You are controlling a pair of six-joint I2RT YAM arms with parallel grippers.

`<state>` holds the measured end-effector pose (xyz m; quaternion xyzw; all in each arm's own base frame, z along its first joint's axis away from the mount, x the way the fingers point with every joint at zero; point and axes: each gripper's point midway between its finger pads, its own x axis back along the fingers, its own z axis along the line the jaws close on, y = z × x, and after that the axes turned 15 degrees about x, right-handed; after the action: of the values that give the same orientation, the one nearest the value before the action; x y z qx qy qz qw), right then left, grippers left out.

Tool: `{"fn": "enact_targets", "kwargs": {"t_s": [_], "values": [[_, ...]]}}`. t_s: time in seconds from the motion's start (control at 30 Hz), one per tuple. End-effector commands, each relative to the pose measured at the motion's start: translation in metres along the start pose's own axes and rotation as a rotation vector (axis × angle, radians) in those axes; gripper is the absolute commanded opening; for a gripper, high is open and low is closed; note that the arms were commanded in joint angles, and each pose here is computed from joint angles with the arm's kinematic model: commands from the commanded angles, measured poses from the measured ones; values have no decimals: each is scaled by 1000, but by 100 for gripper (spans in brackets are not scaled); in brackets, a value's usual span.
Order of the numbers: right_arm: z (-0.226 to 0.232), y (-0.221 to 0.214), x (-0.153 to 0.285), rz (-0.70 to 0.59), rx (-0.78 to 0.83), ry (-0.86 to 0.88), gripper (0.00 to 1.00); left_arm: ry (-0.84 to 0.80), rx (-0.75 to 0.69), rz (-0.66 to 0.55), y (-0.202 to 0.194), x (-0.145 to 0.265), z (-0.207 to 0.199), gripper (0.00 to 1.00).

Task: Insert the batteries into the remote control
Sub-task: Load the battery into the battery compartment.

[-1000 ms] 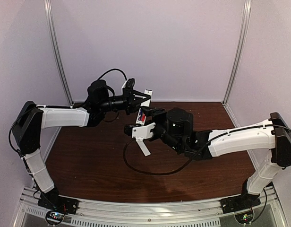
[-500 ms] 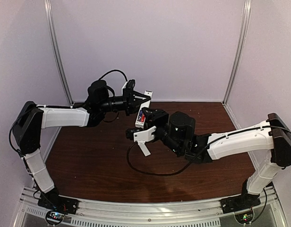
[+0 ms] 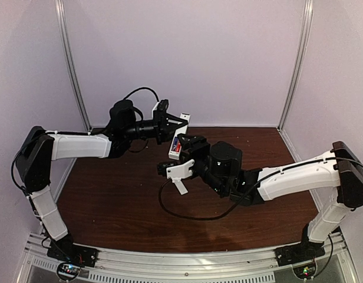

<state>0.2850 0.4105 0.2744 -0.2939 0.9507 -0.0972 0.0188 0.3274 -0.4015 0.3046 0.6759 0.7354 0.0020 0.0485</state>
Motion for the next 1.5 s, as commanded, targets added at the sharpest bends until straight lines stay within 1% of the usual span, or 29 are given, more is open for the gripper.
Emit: {"fn": "enact_targets", "kwargs": {"t_s": [0.0,0.07,0.2,0.4,0.57,0.77,1.0,1.03,1.1,1.3,1.4,1.43,1.47], "values": [[10,-3,-5,37,-7,29,73,-79,-92,-3,-1,4,-36,0],[6,-4,-4,41,-17,19,74,-77,-94,-2,-1,4,-36,0],[-6,-8,-5,55,-50,-15,78,-74,-97,-5,0,4,-36,0],[-12,2,-6,6,-59,-19,82,-66,-92,-7,1,3,-33,0],[-7,14,-7,-39,-59,-4,82,-67,-93,-6,3,2,-33,0],[-2,22,-8,-66,-64,19,79,-68,-95,-2,4,0,-32,0],[6,26,-7,-85,-62,61,60,-65,-92,1,6,-1,-29,0],[8,25,-7,-86,-57,67,56,-65,-92,1,6,-1,-29,0],[12,26,-6,-86,-47,79,42,-66,-90,-3,8,-1,-29,0],[28,23,-1,-76,-3,114,33,-75,-105,-23,20,6,-37,0],[33,21,0,-67,14,120,34,-78,-109,-27,22,7,-40,0],[32,20,0,-60,20,108,44,-77,-109,-29,22,7,-40,0],[31,19,0,-54,21,92,58,-77,-110,-30,23,8,-40,0]]}}
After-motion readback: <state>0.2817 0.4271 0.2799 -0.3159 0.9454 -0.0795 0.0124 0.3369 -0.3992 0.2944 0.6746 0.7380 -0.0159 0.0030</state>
